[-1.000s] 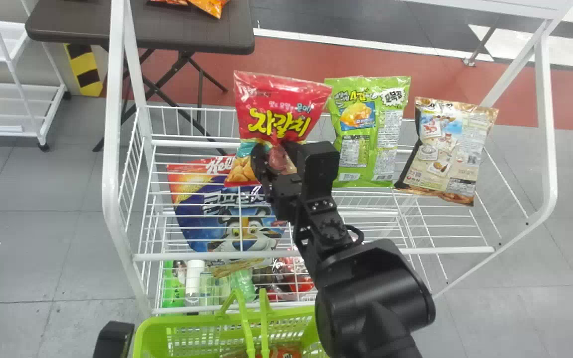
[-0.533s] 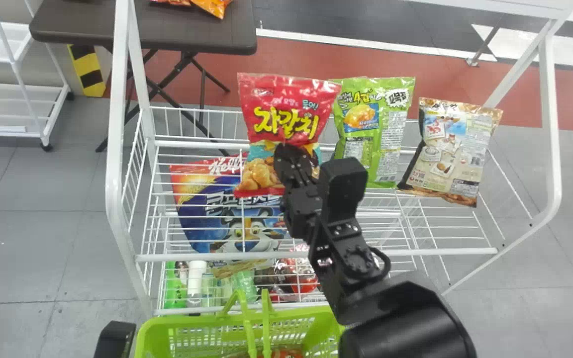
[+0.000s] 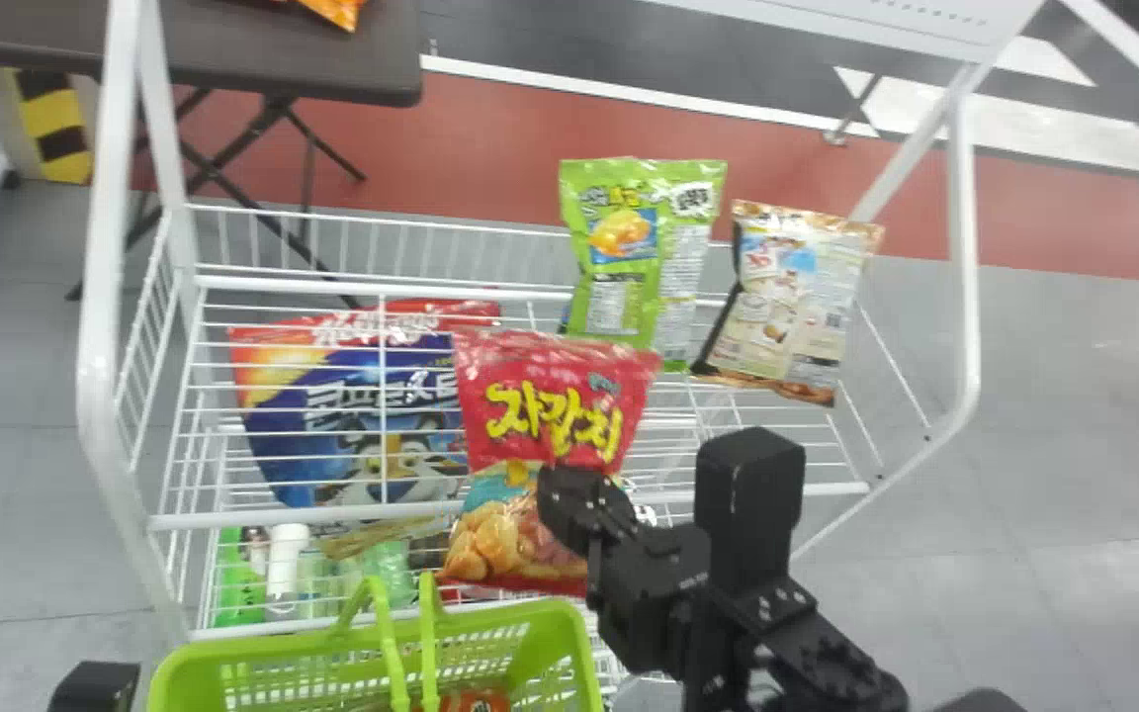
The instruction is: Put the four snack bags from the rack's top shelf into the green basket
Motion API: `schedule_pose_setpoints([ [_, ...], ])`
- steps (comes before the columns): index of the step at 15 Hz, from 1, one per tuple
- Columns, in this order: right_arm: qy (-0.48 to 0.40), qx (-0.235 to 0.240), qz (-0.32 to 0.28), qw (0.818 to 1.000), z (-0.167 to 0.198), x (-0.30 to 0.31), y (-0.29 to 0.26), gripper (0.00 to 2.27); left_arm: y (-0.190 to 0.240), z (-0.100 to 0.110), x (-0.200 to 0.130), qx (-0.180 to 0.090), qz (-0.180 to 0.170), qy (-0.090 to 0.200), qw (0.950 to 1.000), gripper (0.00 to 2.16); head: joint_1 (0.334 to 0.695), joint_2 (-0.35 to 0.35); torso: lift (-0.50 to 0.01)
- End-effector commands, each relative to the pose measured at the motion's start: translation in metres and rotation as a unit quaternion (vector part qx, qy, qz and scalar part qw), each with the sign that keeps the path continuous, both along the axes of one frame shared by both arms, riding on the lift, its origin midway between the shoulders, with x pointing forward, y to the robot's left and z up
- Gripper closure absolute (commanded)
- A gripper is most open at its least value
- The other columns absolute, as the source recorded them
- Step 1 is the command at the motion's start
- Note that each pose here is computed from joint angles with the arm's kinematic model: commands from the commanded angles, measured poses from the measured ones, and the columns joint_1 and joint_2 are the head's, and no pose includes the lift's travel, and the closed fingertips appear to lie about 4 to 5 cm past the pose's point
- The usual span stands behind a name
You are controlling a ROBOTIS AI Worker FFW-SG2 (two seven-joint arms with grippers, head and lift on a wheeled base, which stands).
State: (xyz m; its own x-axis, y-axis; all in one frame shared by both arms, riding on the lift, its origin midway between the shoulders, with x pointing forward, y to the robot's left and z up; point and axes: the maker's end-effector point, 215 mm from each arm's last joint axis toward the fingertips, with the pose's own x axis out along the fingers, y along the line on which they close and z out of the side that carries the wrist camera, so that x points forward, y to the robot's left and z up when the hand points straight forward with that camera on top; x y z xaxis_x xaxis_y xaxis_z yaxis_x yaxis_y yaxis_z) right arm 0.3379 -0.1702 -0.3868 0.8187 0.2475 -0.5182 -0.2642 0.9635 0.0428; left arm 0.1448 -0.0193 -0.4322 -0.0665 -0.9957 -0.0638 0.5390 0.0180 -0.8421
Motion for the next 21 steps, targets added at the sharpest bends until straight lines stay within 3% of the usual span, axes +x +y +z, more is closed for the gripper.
schedule_pose_setpoints([
  [1,0.025,-0.013,-0.011,1.0,-0.007,-0.028,-0.03,2.19,-0.003,0.0,-0.002,0.0,0.0,0.0,1.0,1.73,0.695,-0.35,0.0],
  [4,0.079,-0.001,-0.008,0.997,-0.027,-0.064,-0.046,2.19,-0.006,0.0,-0.002,0.001,-0.001,-0.001,1.0,1.73,0.695,-0.35,0.0],
  [7,0.18,0.059,0.028,0.981,-0.066,-0.117,-0.014,2.19,-0.006,-0.001,-0.002,0.003,0.0,-0.001,1.0,1.73,0.695,-0.35,0.0],
  [11,0.206,0.1,0.071,0.971,-0.094,-0.141,0.04,2.19,-0.007,-0.002,-0.001,0.004,0.001,-0.001,1.0,1.73,0.695,-0.35,0.0],
  [21,0.24,0.094,0.167,0.952,-0.114,-0.198,0.109,2.19,-0.009,-0.002,-0.001,0.002,0.003,-0.003,1.0,1.73,0.695,-0.35,0.0],
])
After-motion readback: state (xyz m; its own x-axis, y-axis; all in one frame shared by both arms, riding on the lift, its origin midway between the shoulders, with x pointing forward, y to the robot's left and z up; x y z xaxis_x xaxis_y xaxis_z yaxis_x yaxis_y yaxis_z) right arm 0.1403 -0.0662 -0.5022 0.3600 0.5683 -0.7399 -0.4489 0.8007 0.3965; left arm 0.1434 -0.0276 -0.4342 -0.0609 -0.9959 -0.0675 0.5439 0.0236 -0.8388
